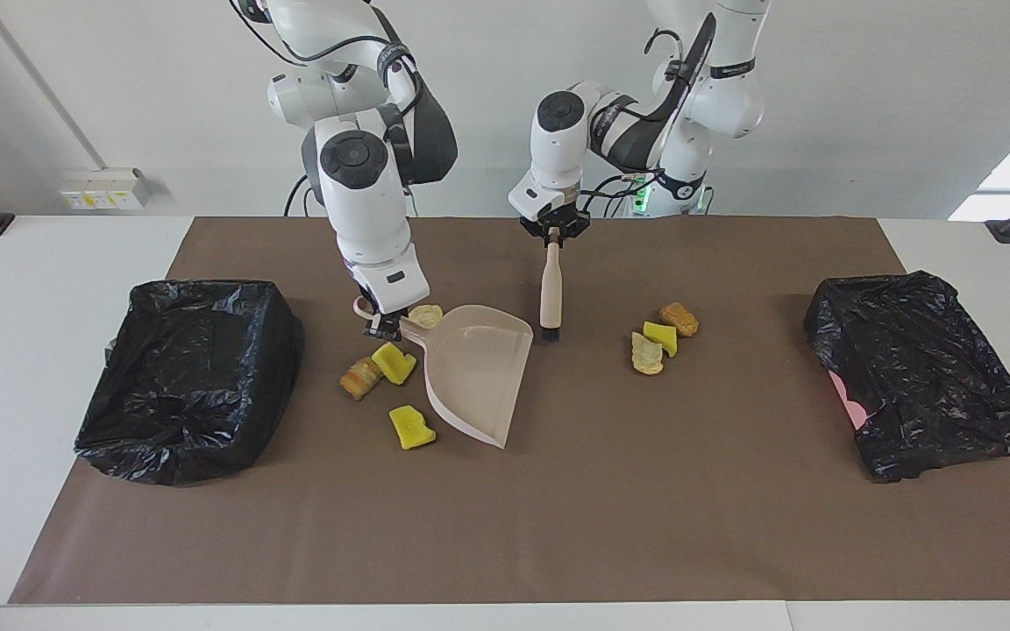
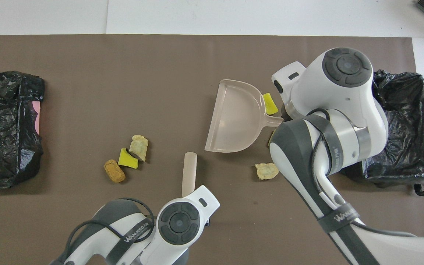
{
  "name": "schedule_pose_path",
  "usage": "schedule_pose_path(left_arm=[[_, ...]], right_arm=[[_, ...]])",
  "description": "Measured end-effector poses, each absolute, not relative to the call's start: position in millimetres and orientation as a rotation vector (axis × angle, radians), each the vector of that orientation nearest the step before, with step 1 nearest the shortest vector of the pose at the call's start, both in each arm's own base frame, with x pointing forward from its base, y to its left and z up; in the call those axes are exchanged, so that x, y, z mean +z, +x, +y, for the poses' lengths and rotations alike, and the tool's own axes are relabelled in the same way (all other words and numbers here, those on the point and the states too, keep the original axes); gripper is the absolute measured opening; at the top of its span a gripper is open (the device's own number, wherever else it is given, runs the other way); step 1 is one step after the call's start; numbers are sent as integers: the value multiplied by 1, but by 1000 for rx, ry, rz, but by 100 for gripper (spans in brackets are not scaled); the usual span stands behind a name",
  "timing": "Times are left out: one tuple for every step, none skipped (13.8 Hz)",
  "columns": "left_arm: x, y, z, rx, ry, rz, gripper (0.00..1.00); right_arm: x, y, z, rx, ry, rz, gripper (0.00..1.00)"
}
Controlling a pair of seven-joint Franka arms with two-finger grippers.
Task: Sweep and dump trash in bin
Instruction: 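Place the dustpan with the right gripper while the left gripper grasps the brush, then sweep the scraps toward the dustpan with the brush in the left gripper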
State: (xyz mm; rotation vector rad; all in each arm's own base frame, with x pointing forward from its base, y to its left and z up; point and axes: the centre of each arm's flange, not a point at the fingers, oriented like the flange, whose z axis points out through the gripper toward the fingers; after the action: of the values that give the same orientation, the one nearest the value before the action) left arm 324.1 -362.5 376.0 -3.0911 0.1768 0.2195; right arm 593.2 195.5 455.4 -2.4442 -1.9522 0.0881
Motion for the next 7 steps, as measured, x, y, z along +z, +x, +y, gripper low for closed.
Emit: schedule_pose_path(left_arm=[[383,338,-352,214,-3102,141,26],[392,352,-338,217,-3108,123,26],[402,363,-322,233,-3107,127,26],[414,372,-303,258,-3103,141,26],[425,380,-278,290,-3098,163,26],[434,388,-253,308,-3094,185,26],[439,397,-229,314,-3088,192,26]], right_arm=[[450,591,196,96,-2403,-1997,32],[444,588,197,104,-2375,-2026,32],[437,586,198,96,-2361,-2044,32],[431,583,201,76,-2353,-2062,32],[426,577,207,57,-2341,-2083,32],[420,568,214,62,-2323,-2100,32],[415,558,224,74,-2297,-2120,32]])
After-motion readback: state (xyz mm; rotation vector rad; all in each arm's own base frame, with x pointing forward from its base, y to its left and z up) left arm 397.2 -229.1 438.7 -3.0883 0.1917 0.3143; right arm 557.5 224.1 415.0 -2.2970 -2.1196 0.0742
